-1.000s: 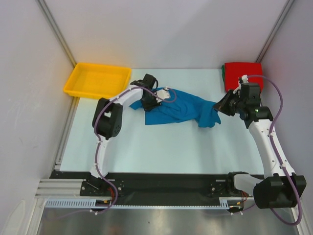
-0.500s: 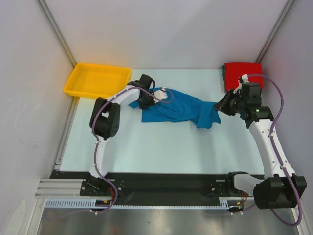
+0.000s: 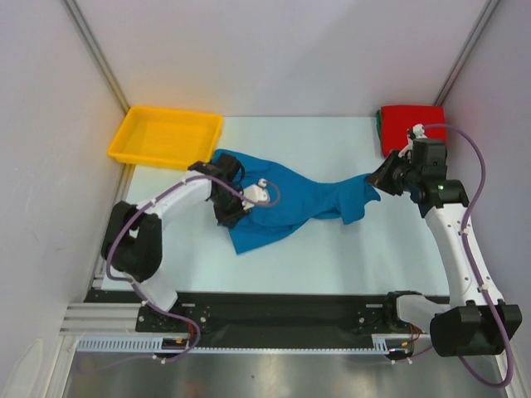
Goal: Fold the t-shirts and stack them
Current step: Flatten the tshirt out
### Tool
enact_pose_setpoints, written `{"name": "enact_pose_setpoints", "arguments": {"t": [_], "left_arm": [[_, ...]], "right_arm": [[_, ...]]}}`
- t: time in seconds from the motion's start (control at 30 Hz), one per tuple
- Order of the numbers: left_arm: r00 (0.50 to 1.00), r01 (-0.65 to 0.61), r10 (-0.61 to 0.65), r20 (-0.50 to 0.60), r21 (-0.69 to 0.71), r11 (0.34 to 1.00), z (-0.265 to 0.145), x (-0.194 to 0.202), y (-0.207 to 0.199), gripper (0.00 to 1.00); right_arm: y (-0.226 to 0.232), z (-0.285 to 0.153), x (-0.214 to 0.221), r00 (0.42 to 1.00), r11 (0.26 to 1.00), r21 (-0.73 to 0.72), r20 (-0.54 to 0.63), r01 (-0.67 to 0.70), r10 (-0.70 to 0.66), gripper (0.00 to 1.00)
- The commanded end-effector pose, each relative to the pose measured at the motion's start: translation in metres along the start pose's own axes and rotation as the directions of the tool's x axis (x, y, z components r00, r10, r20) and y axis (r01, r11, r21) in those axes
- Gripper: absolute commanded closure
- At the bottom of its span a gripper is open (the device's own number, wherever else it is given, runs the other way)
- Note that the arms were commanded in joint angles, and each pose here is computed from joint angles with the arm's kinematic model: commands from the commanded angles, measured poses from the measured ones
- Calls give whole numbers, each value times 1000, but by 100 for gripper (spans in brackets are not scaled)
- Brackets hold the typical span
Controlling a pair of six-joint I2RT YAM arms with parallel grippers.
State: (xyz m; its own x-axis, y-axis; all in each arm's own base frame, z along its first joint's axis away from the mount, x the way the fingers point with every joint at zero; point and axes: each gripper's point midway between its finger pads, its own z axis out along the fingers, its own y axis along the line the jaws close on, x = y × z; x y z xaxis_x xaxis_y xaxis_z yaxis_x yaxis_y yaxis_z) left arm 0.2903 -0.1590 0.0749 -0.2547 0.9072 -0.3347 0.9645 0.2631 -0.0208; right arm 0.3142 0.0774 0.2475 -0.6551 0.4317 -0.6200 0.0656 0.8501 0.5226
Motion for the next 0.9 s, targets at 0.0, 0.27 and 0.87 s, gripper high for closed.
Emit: {"name": "enact_pose_setpoints", "arguments": {"t": [0.0, 0.27, 0.87], "left_arm": [[996, 86, -79, -47, 182, 979, 19, 26, -63, 59], [997, -13, 8, -74, -70, 997, 5, 47, -25, 16], [989, -90, 71, -128, -152, 984, 65, 72, 2, 60]], "right_arm": [[6, -5, -8, 999, 999, -30, 42, 12, -11, 100], [12, -4, -8, 999, 998, -57, 35, 15, -13, 100], [9, -11, -5, 999, 999, -49, 45, 19, -16, 100]]}}
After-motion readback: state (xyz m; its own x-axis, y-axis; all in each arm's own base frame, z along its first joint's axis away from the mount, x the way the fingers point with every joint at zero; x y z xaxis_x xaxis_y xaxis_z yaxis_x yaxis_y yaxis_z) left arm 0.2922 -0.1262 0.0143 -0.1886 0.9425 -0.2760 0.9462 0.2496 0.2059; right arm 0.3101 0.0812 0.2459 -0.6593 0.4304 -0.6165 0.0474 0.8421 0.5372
